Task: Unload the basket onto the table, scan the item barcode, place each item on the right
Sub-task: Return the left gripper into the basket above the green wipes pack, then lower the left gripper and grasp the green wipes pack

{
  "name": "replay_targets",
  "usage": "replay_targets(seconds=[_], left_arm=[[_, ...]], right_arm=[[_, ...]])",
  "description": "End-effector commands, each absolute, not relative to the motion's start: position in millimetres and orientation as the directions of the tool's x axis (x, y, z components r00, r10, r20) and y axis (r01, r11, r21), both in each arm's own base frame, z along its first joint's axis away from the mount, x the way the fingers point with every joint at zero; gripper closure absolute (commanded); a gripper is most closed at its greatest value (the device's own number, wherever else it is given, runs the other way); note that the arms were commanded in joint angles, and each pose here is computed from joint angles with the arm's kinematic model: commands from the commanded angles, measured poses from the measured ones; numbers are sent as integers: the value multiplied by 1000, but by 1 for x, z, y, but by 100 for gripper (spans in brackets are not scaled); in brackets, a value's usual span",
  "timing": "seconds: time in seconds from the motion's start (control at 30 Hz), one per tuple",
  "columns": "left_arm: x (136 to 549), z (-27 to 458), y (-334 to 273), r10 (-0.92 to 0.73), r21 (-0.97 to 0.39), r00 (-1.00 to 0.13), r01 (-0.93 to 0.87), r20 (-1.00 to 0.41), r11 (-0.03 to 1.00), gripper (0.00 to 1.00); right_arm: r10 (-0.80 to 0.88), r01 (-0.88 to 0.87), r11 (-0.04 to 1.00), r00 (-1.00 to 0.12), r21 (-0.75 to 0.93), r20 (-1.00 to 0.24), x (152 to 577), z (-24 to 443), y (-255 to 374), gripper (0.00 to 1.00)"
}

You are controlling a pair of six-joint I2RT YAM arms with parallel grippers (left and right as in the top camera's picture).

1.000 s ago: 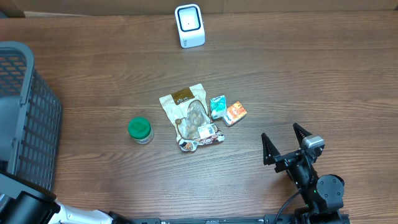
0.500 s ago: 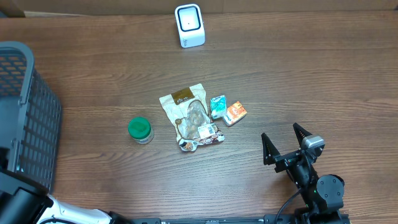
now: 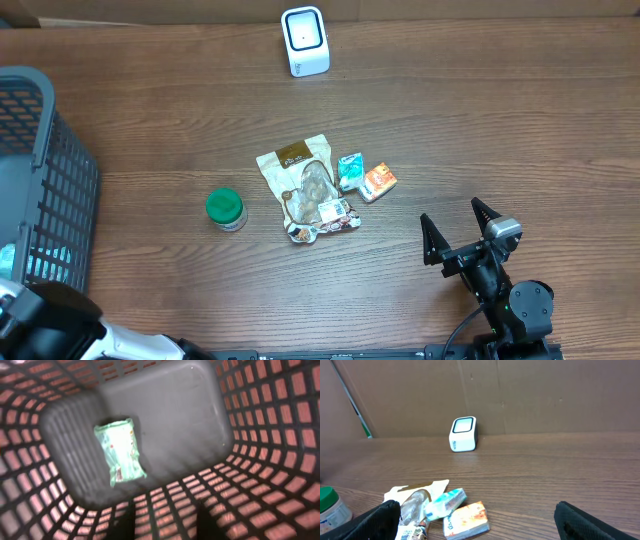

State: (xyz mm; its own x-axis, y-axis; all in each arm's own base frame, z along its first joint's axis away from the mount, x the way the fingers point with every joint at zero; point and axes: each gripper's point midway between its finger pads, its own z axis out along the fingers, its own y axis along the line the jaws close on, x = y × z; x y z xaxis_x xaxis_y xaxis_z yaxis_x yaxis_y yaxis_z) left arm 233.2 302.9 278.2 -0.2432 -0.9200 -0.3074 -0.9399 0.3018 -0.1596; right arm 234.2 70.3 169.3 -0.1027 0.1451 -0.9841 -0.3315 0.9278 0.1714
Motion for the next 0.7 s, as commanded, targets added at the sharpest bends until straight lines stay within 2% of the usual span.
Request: replay_targets(seconds=[0.0,0.07,0.13,0.4,0.67], left_arm=[[220,271,303,-913,-75,-283,-945,-295,317,47],[214,256,303,-924,-51,-285,-950,-255,307,36],[210,236,301,-936,-35,-286,-954,-208,299,32],[200,155,292,-955,11,-288,-957,-70,288,31],[189,99,292,-954,70,-294,-954,-57,290,32]], right_arm=[[144,-341,925,-86,165,-986,233,173,72,0],[144,-341,925,-86,165,-986,233,173,72,0],[144,-341,925,-86,165,-986,233,173,72,0],[144,-341,925,-86,165,-986,233,173,72,0],[144,-341,925,-86,165,-986,233,173,72,0]])
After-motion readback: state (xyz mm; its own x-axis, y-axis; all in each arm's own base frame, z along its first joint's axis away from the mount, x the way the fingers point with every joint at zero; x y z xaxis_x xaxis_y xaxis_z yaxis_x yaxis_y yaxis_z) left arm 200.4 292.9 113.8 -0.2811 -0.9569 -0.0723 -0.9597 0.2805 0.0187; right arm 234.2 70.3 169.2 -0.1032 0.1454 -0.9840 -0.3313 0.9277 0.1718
